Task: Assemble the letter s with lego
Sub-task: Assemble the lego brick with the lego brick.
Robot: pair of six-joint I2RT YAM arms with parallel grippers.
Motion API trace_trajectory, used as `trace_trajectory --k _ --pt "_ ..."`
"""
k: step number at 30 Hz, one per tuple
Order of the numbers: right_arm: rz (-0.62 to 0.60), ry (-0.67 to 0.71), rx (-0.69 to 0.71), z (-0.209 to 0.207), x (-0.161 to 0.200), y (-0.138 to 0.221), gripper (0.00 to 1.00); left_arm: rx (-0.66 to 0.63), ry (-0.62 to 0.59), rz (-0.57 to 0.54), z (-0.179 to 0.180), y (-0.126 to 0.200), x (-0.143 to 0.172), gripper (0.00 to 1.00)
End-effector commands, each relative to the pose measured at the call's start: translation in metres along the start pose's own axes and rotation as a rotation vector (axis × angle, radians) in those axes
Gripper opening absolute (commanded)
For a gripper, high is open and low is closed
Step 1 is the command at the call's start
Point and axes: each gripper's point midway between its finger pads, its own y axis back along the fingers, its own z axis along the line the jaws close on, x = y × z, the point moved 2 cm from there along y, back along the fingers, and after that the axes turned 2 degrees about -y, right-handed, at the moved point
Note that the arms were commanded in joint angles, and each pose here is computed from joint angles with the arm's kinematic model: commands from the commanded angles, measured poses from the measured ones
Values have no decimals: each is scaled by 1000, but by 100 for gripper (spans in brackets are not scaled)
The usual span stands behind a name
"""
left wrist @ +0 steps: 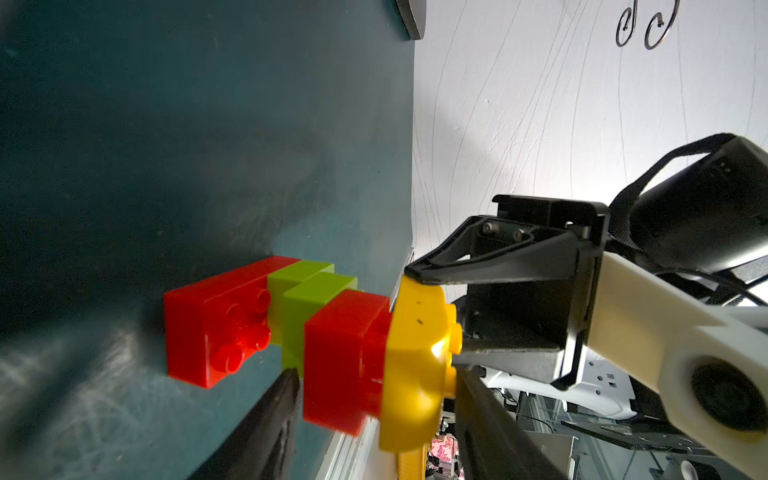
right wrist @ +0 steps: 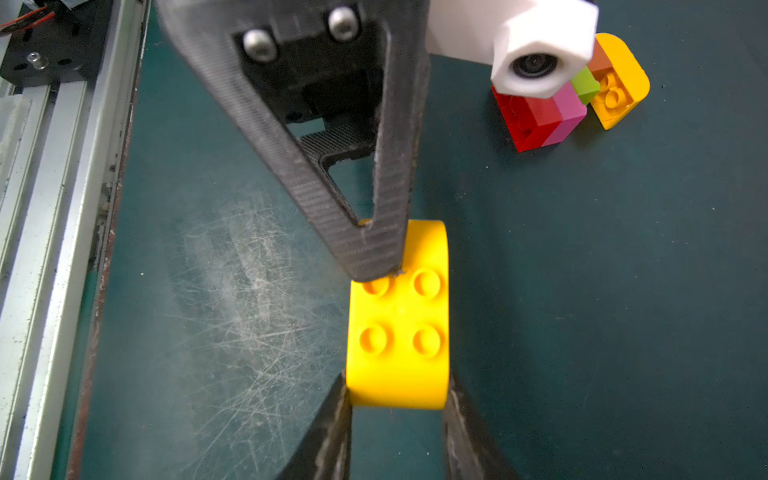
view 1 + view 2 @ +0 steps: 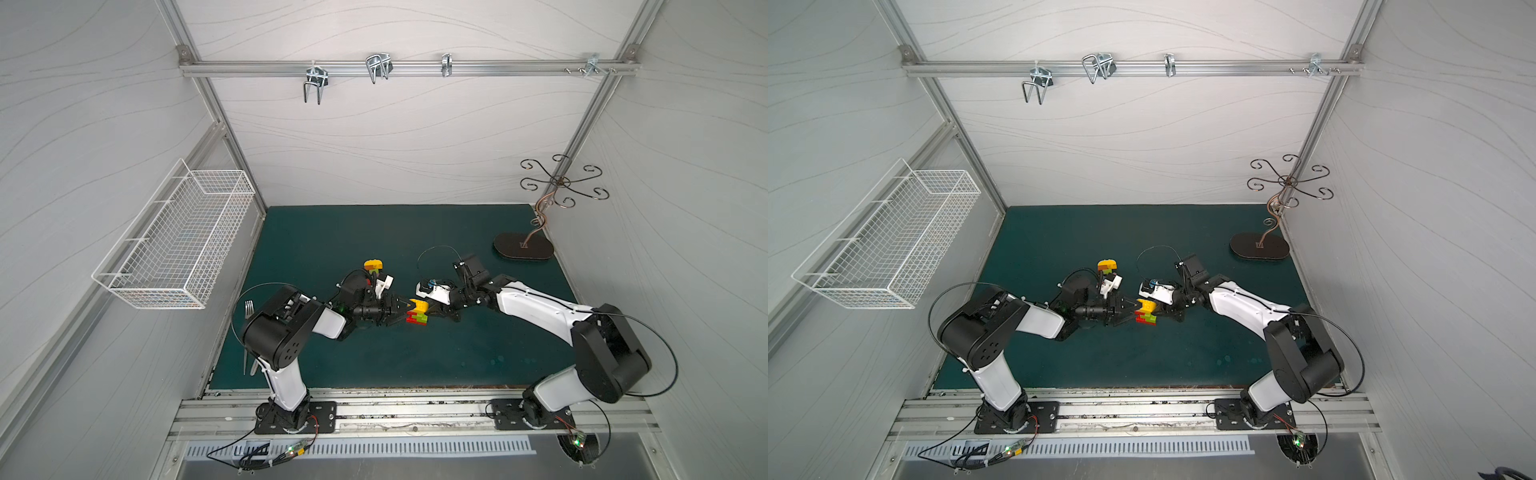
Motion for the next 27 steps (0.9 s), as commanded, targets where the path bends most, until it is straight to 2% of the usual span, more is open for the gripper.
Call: trace_trajectory --k 1,27 --pt "34 -25 -44 7 8 -2 9 24 -23 4 -2 0 -1 60" --pt "42 -22 -60 3 9 1 5 20 -13 15 2 -1 0 56"
